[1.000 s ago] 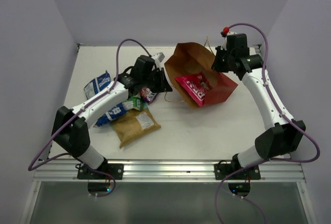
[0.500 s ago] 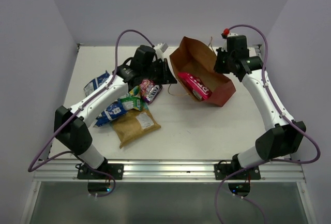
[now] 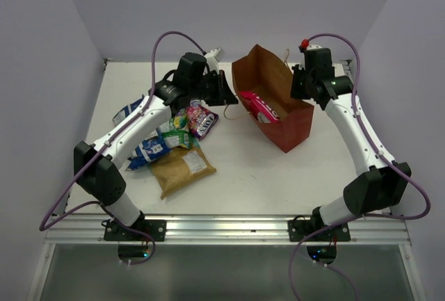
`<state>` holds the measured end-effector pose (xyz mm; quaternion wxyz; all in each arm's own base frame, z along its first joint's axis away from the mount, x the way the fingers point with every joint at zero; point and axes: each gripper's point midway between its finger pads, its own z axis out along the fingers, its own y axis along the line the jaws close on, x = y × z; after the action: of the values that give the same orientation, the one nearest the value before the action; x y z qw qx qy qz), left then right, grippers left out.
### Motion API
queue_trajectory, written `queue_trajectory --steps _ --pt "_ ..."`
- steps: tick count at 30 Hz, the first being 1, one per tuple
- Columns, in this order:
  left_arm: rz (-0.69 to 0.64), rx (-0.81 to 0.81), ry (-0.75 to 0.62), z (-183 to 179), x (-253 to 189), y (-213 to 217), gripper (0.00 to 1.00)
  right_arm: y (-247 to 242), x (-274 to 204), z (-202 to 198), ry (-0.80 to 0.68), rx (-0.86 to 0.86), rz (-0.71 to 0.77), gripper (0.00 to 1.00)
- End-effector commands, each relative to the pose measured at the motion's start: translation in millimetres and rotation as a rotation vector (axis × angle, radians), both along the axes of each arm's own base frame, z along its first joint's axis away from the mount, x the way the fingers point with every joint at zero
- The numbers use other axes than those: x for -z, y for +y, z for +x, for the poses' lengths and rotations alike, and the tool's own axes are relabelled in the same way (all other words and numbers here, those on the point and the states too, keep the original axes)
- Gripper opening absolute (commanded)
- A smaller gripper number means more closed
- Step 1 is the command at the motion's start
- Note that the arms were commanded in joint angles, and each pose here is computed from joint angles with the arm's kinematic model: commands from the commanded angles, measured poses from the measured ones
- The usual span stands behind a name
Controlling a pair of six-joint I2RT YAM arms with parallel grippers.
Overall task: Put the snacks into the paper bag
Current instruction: Adjust the paper bag at the center of the board.
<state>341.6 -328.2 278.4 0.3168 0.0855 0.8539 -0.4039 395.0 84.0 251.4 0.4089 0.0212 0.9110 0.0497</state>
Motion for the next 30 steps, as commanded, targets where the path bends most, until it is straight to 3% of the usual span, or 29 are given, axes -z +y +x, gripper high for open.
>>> queue_trajectory --steps 1,3,6,13,19,25,30 --pt "0.0 0.015 0.016 1 10 4 0.12 -9 -9 2 -0.04 0.029 -0.027 0.09" --pt "-0.004 0.007 0.006 3 7 6 0.24 -10 -9 3 -0.041 0.028 -0.027 0.13" --pt "-0.004 -0.006 -0.007 6 2 9 0.31 -9 -10 5 -0.046 0.028 -0.026 0.18" --pt "-0.034 -0.003 -0.039 8 -20 7 0.33 -10 -15 5 -0.054 0.033 -0.031 0.26" --pt "-0.053 0.006 -0.048 6 -27 6 0.52 -14 -19 7 -0.066 0.043 -0.046 0.34" --pt "-0.043 -0.007 -0.083 5 -37 12 0.75 -20 -20 9 -0.069 0.059 -0.064 0.35" --pt "0.113 -0.146 -0.159 16 -39 56 0.91 -25 -18 9 -0.063 0.068 -0.074 0.34"
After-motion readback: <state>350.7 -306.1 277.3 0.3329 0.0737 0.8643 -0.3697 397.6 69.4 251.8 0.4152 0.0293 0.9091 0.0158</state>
